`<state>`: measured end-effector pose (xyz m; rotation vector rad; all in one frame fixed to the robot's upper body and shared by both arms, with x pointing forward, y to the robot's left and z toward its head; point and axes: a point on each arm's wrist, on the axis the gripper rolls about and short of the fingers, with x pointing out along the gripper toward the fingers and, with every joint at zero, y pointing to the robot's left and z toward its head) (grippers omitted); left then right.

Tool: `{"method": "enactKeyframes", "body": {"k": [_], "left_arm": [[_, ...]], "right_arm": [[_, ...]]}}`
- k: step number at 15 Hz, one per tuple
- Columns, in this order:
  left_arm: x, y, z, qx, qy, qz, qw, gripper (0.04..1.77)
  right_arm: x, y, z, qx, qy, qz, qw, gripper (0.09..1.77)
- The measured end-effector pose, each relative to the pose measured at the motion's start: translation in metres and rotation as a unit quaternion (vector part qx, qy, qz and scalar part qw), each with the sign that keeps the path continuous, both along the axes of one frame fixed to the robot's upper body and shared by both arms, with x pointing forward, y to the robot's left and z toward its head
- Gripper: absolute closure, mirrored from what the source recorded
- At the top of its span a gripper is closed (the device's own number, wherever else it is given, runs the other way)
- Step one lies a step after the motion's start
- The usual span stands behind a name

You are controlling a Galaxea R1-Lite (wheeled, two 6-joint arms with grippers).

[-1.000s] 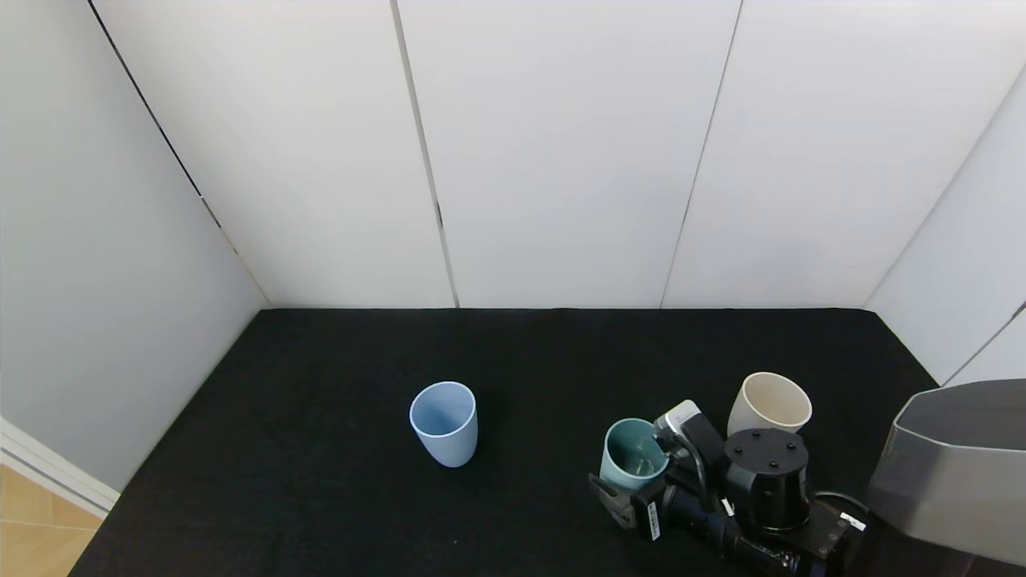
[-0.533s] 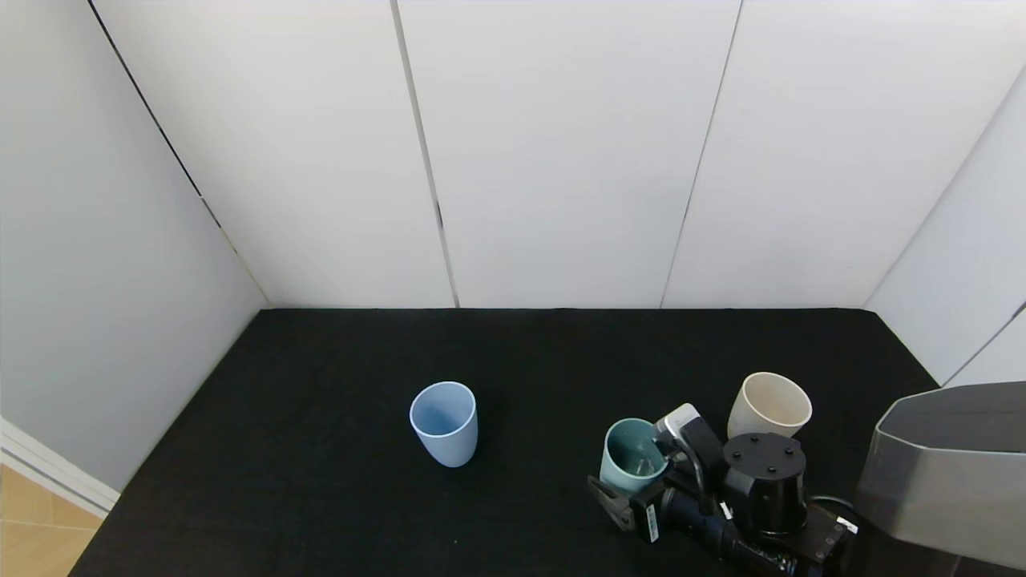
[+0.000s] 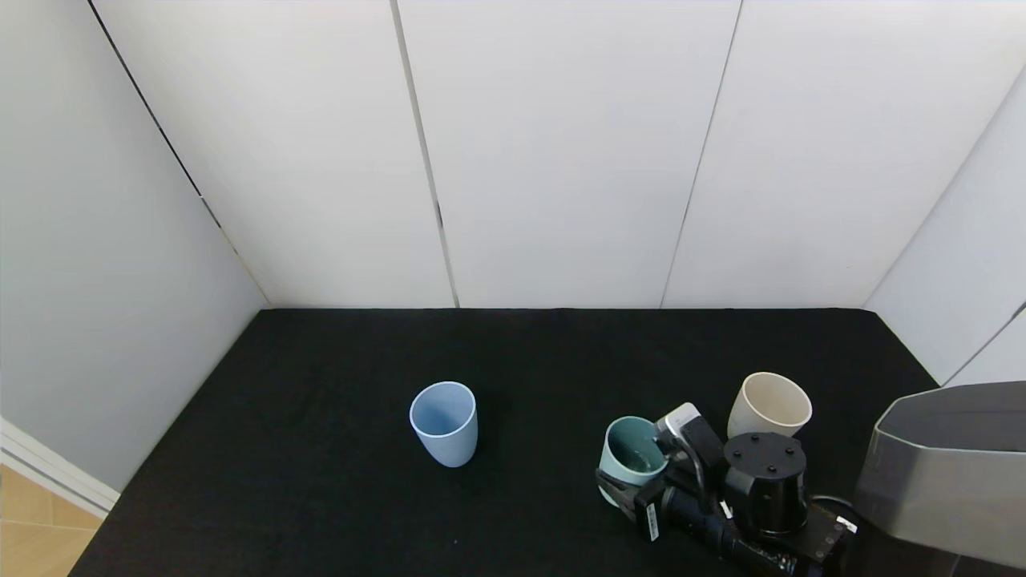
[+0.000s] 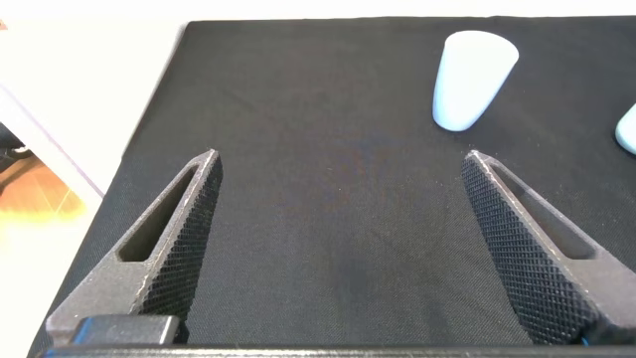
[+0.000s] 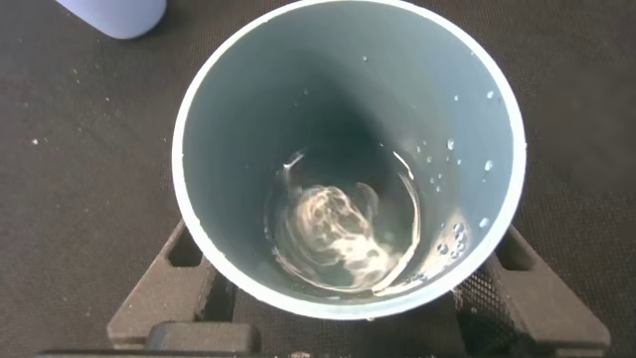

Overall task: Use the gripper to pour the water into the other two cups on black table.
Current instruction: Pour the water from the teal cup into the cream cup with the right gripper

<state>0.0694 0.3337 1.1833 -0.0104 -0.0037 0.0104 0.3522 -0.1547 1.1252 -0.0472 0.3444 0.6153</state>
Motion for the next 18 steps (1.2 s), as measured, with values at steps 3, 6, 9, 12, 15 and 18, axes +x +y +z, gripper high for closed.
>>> {"method": "enactKeyframes", "body": {"k": [3,6,9,12,15,18], "left_arm": [[0.000,0.000,0.000,0.000,0.000,0.000,1.0000,0.09],[0.000,0.000,0.000,0.000,0.000,0.000,1.0000,0.09],[0.000,0.000,0.000,0.000,0.000,0.000,1.0000,0.09],[0.000,0.000,0.000,0.000,0.000,0.000,1.0000,0.09],[0.000,0.000,0.000,0.000,0.000,0.000,1.0000,0.09],[0.000,0.000,0.000,0.000,0.000,0.000,1.0000,0.09]], "right_arm": [[0.001,-0.002,0.006,0.006,-0.008,-0.003,1.000,0.65],[0.000,-0.006,0.022,0.019,-0.026,-0.007,0.999,0.65],[-0.002,-0.015,0.044,0.025,-0.035,-0.018,0.999,0.65],[0.000,-0.034,0.073,0.030,-0.047,-0.046,0.997,0.65],[0.003,-0.058,0.104,0.024,-0.039,-0.081,0.996,0.65],[0.005,-0.087,0.139,0.031,-0.055,-0.127,0.990,0.65]]}}
